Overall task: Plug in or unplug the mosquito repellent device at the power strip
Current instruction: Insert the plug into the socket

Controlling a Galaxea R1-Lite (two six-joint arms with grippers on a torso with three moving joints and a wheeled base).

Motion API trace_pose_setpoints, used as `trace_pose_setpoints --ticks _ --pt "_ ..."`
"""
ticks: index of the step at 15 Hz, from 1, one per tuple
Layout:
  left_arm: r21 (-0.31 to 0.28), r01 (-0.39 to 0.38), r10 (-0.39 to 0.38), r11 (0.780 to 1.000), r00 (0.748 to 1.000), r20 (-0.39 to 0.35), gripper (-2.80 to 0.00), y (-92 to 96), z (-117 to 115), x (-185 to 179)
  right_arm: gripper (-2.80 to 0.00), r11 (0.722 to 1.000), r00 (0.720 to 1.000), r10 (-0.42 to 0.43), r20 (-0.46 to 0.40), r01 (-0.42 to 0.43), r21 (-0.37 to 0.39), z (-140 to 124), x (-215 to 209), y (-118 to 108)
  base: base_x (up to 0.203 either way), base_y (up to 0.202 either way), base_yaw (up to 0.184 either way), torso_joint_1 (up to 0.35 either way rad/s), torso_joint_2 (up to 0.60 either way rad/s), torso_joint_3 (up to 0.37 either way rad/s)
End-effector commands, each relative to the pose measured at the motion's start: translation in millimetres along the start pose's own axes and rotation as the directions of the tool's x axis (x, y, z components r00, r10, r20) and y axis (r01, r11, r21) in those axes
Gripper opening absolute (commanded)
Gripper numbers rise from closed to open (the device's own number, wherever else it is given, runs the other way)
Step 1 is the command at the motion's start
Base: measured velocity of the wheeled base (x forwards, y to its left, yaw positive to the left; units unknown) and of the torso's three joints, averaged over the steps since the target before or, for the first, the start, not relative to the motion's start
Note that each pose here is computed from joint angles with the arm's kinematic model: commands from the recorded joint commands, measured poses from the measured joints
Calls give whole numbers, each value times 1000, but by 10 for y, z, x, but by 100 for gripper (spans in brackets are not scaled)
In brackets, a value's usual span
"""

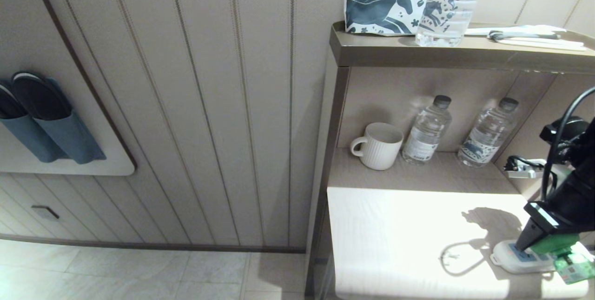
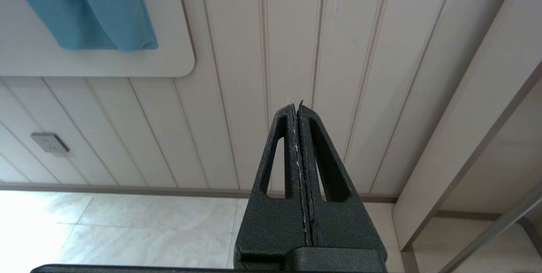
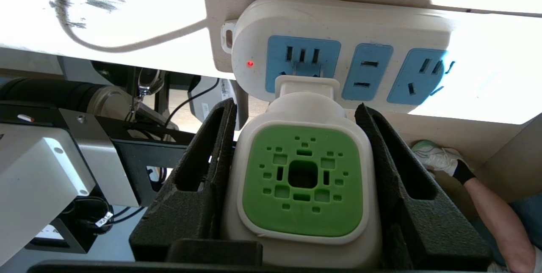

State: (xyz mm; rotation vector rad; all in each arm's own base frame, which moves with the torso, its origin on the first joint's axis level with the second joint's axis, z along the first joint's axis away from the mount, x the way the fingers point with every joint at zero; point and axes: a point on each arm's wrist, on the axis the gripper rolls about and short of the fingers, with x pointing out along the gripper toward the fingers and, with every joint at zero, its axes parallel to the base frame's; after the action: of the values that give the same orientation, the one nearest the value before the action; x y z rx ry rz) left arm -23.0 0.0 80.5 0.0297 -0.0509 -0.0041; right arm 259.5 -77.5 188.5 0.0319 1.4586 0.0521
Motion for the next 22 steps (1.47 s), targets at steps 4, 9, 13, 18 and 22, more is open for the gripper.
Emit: trace_pose_setpoints --ticks 4,9,13,18,22 --pt "2 1 -1 1000 1000 0 -280 0 1 1 -280 1000 1000 6 -14 -6 -2 14 35 -4 0 0 0 0 0 0" --pt "2 0 0 1000 1000 -1 -280 0 0 1 -280 1000 1000 8 -17 -9 -4 14 42 9 0 0 0 0 0 0" --pt "2 0 0 1000 1000 -2 -280 0 0 1 -280 1000 999 12 -30 -13 -5 3 68 14 0 0 0 0 0 0" --pt "4 1 -1 1000 1000 -2 -280 0 0 1 -280 999 999 33 -29 -33 -5 -5 76 25 0 0 0 0 0 0" --pt "2 0 0 1000 1000 -1 -280 0 1 1 -280 999 999 40 -25 -40 -5 -5 68 27 0 0 0 0 0 0"
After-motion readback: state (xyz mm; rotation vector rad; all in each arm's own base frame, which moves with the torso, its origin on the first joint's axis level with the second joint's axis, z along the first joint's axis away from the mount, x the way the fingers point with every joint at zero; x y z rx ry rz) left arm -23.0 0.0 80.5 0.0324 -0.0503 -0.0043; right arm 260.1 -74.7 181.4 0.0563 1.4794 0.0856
